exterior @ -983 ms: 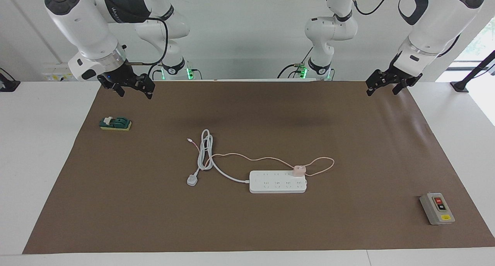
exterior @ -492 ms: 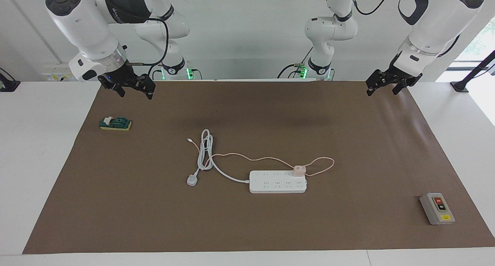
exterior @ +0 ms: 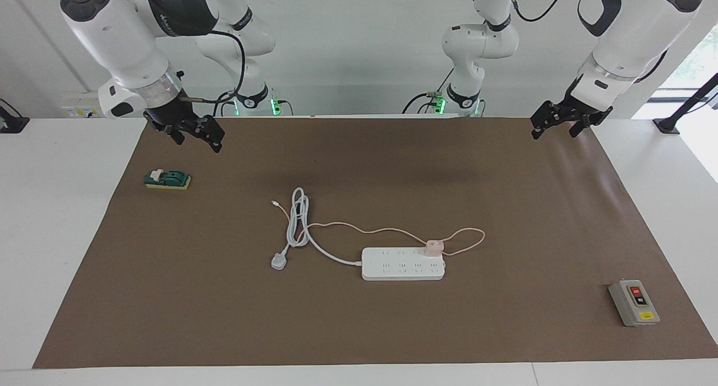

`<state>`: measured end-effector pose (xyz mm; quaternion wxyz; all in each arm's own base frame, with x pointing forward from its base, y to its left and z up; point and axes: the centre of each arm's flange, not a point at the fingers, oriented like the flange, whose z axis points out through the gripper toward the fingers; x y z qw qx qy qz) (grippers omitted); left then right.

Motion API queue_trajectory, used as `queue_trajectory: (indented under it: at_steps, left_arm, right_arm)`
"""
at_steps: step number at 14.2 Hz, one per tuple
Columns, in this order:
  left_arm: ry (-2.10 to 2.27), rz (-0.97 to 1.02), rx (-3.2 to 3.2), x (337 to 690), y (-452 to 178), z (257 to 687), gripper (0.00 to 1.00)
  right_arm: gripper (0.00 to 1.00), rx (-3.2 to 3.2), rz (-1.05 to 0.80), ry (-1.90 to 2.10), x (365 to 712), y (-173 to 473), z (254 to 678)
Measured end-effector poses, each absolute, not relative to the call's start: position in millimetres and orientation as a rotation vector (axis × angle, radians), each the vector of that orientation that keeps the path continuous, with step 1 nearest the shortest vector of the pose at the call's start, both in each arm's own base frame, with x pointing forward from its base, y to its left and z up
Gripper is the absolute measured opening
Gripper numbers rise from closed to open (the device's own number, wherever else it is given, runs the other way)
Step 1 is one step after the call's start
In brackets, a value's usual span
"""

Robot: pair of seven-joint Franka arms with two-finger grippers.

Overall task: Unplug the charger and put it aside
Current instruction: 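Move the right gripper toward the white power strip's far end, then reach the left gripper to the pink charger while the right gripper holds the strip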

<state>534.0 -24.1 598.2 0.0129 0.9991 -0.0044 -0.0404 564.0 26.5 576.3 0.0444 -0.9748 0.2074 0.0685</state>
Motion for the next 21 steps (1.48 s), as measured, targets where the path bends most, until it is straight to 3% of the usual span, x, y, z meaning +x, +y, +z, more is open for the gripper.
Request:
queue_trajectory:
  at_steps: [10, 16, 21]
  left_arm:
    - [-0.038, -0.125, 3.114, 533.5, -33.9, 598.3, 1.0]
    - [-0.007, -0.143, 3.117, 531.7, -41.4, 597.6, 1.0]
    - [0.44, -0.057, 3.091, 538.0, -83.9, 597.3, 1.0]
  right_arm:
    - [1.0, -2.483, 0.38, 1.587, 610.6, 112.0, 513.0]
    - [1.0, -2.125, 0.432, 1.854, 637.6, 176.8, 469.8]
    - [1.0, -2.037, 0.432, 1.904, 652.2, 216.3, 419.2]
